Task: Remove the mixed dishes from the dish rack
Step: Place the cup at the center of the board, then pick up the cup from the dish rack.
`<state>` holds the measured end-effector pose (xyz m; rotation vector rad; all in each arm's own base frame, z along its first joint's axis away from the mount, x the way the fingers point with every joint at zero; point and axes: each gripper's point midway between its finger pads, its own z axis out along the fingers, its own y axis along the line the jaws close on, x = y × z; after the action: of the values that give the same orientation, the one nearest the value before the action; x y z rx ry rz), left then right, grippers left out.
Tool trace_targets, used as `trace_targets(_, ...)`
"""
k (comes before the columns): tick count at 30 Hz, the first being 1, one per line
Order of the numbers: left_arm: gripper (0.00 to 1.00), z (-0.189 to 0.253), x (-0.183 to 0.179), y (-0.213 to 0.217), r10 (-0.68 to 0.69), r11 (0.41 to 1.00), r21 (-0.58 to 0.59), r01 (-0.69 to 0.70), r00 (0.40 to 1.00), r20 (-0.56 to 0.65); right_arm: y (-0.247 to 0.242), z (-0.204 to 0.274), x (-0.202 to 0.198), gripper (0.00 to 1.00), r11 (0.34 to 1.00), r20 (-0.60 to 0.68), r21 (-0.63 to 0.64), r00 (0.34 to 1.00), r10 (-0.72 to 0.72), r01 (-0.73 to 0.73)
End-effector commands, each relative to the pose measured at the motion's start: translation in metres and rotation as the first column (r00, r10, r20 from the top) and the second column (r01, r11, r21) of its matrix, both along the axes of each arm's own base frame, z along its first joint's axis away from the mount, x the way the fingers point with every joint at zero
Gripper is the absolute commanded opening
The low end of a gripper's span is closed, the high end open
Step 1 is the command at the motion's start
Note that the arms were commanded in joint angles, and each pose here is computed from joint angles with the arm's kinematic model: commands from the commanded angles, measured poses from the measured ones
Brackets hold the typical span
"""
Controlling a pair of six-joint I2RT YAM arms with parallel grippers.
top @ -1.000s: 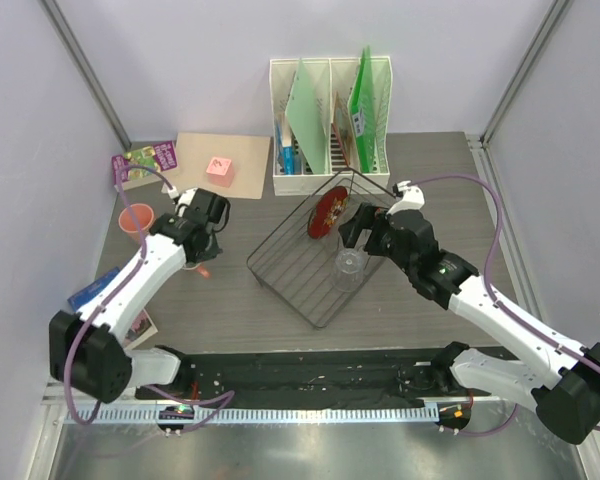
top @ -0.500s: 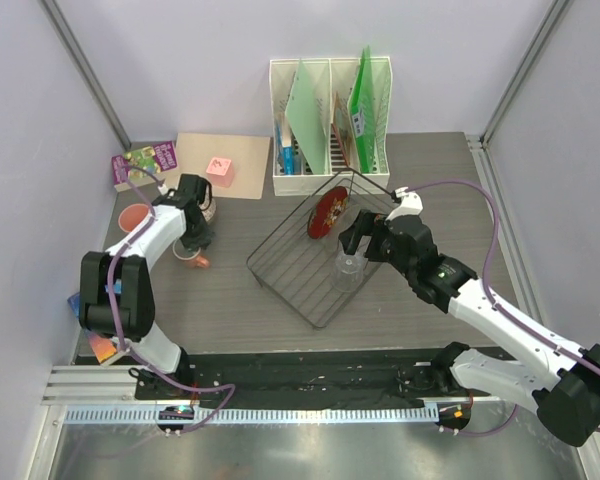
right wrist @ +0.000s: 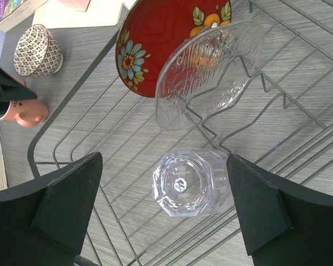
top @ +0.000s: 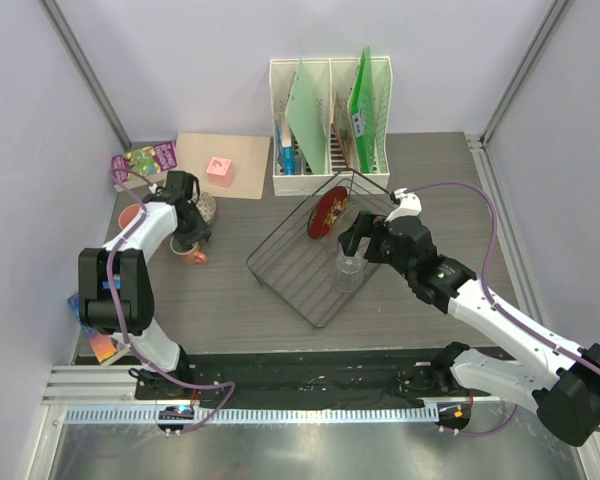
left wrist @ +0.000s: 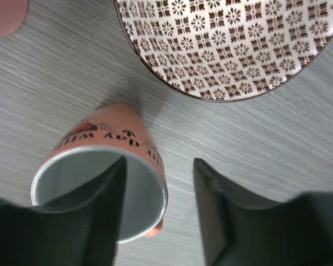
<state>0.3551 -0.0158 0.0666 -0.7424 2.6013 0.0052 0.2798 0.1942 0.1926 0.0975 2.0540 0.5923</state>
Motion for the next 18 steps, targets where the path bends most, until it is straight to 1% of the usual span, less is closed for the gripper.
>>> trace_targets(1, 0.60, 0.033, 0.004, 0.001, 0.017, 1.000, -0.015, -0.015, 0.995, 0.097, 0.003, 0.005, 0.005, 0.99, 1.000, 0.032, 0.003, 0.999, 0.004, -0.004)
trace_targets(3, 0.68, 0.044, 0.001, 0.001, 0.022, 1.000, -0.016, -0.020, 0.992, 0.121, 0.003, 0.005, 0.006, 0.99, 1.000, 0.031, -0.001, 1.000, 0.006, -0.006)
trace_targets(4, 0.70, 0.046, -0.001, 0.001, 0.025, 1.000, -0.014, -0.024, 0.992, 0.120, 0.003, 0.005, 0.006, 0.99, 1.000, 0.032, -0.003, 0.999, 0.002, -0.002)
trace_targets(8, 0.74, 0.068, -0.010, 0.001, 0.042, 0.999, -0.009, -0.041, 0.986, 0.164, 0.002, 0.006, 0.008, 0.99, 1.000, 0.033, -0.015, 0.999, 0.000, 0.001)
trace_targets(9, 0.76, 0.083, -0.012, 0.001, 0.046, 0.999, -0.013, -0.044, 0.977, 0.207, 0.002, 0.005, 0.008, 0.99, 1.000, 0.030, -0.022, 1.000, 0.000, 0.001)
trace_targets(12, 0.80, 0.110, -0.015, -0.004, 0.030, 1.000, -0.003, -0.030, 0.961, 0.275, -0.001, 0.005, 0.008, 0.99, 0.999, 0.032, -0.041, 0.999, -0.007, 0.008)
trace_targets(13, 0.80, 0.124, -0.018, -0.006, 0.018, 1.000, 0.003, -0.020, 0.950, 0.312, -0.002, 0.003, 0.008, 0.99, 0.999, 0.029, -0.050, 1.000, -0.006, 0.008)
trace_targets(16, 0.82, 0.154, -0.023, -0.024, -0.045, 0.999, 0.039, 0.033, 0.927, 0.372, -0.001, -0.003, 0.008, 0.99, 0.996, 0.018, -0.084, 1.000, 0.018, -0.017)
trace_targets(17, 0.82, 0.167, -0.029, -0.042, -0.094, 0.996, 0.042, 0.084, 0.908, 0.408, 0.000, -0.005, 0.008, 0.98, 0.995, 0.010, -0.096, 0.999, 0.030, -0.029)
trace_targets(18, 0.82, 0.175, -0.031, -0.050, -0.116, 0.993, 0.046, 0.106, 0.894, 0.433, 0.002, -0.005, 0.007, 0.98, 0.992, 0.006, -0.118, 0.998, 0.055, -0.054)
